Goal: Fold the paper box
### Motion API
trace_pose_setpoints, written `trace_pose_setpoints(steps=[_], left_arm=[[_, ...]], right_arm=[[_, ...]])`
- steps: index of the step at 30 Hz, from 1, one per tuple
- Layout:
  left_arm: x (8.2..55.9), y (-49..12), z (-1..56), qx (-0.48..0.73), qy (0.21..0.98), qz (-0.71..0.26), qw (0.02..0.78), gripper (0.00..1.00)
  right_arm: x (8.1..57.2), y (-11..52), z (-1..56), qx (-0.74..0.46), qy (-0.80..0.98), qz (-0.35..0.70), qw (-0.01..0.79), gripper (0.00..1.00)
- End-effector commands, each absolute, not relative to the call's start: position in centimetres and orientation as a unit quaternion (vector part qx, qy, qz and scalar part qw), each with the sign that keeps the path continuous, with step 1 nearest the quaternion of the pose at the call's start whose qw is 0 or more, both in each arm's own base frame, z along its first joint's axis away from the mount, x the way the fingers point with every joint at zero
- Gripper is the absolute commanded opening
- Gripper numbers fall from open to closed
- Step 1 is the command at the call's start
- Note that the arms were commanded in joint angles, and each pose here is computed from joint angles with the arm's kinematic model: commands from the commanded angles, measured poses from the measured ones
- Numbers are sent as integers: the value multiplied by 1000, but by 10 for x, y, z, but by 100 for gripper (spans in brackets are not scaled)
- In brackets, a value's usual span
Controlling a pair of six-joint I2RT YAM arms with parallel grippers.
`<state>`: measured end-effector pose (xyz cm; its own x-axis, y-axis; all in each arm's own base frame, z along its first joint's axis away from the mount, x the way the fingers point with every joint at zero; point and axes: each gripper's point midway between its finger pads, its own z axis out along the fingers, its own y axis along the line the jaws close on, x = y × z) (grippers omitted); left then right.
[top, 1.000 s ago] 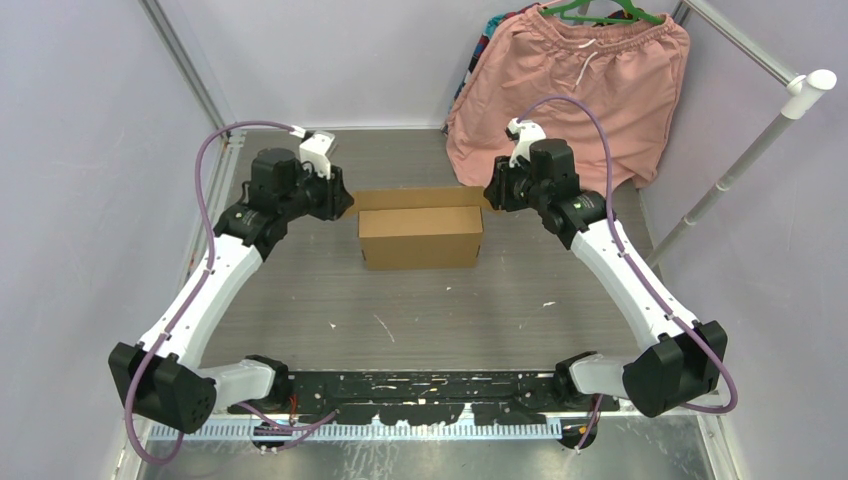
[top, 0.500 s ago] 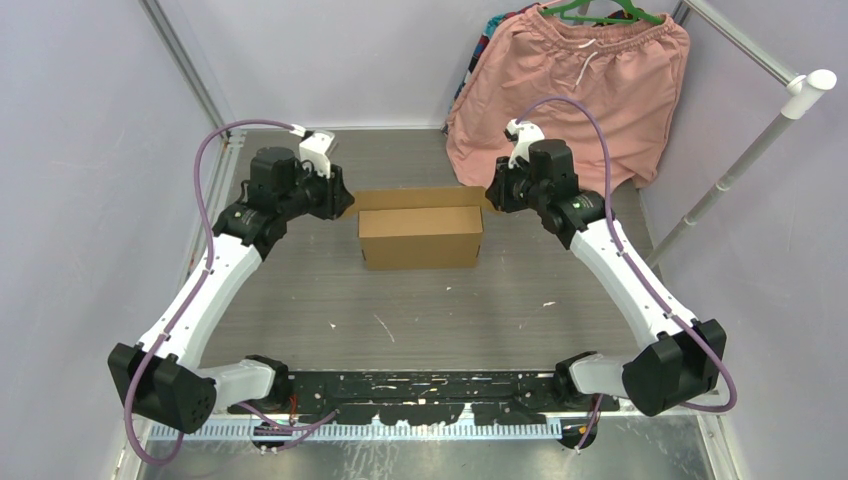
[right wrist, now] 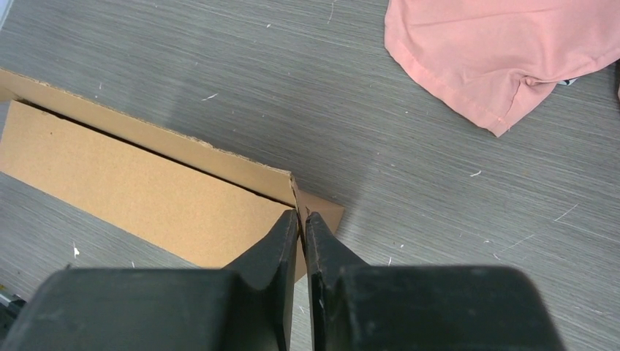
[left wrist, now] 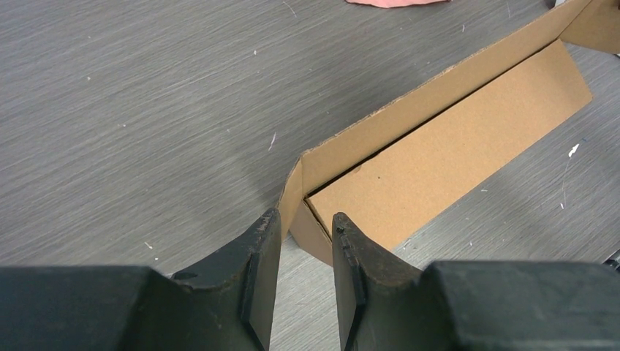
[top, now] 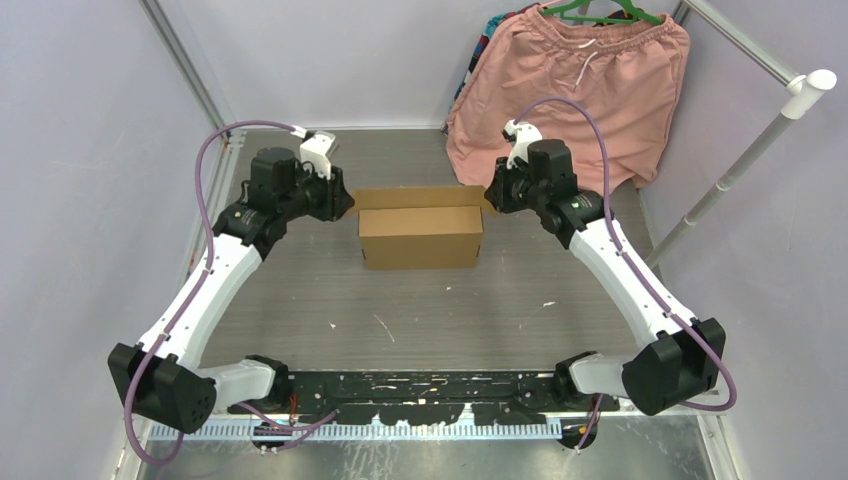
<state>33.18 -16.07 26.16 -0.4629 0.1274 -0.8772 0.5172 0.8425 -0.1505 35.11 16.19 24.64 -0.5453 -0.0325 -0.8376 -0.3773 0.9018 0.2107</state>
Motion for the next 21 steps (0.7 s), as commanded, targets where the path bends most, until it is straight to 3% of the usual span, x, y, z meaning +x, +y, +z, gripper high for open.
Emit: trace_pose_setpoints(steps=[1,13,21], left_arm=[[333,-165,288,205,810,-213,506,33],[336,-157,289,203,813,-188,512,34],[338,-153,297,206,806,-177,526,51]], right_arm=[[352,162,257,-123,851,189,475,15],[351,163,258,-125,850,191,474,14],[350,163,258,-126,851,193,472,14]])
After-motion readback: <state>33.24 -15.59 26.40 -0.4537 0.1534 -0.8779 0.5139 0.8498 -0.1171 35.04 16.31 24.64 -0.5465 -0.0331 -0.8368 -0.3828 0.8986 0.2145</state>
